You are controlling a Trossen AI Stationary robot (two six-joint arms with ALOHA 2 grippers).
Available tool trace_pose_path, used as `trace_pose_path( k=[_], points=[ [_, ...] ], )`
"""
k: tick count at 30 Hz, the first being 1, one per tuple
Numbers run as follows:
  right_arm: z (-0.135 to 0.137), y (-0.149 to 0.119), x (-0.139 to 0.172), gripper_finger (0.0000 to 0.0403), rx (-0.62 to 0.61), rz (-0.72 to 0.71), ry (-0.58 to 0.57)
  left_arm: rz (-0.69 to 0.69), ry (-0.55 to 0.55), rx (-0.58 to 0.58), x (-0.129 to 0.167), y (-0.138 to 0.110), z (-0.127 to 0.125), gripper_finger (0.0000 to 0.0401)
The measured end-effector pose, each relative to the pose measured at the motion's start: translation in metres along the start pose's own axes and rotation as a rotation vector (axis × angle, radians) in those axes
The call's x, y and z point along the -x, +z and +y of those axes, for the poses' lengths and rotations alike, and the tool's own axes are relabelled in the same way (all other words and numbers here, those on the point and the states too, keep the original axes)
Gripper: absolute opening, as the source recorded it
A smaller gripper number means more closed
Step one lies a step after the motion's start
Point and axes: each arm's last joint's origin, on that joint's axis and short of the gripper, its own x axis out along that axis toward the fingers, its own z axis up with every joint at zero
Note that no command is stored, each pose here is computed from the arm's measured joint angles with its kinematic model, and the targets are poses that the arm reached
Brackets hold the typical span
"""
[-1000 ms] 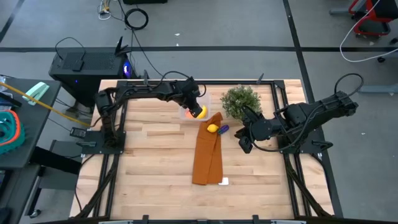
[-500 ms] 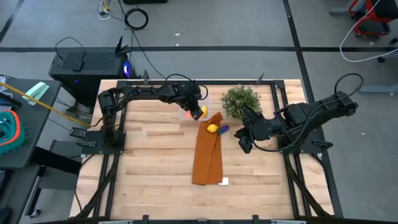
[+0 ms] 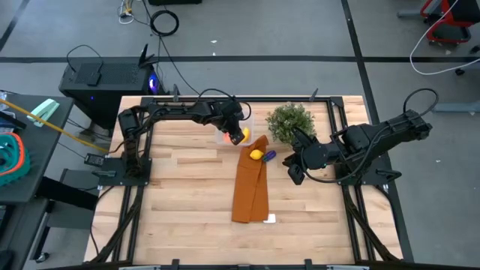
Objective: Pick and placing Produce into tupperware
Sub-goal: Put the pink peach into the transparent bin
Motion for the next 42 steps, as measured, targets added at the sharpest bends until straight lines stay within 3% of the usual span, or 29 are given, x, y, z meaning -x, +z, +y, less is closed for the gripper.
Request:
trace_pose_path(
  k=[10,20,42],
  points=[
    [0.0,0.0,0.0,0.0083,0.0,0.0,0.0,0.072,0.021,-0.079,0.011,0.022,0.004,0.0158],
    [0.0,0.0,0.0,0.0083,-0.004,-0.001,0.002,0.308,0.085,-0.237,-0.011,0.034,0.001,0.0156],
    [0.0,0.0,0.0,0.0083,-0.002,-0.002,0.002,0.358,0.089,-0.307,-0.031,0.027,0.001,0.0152]
  ],
)
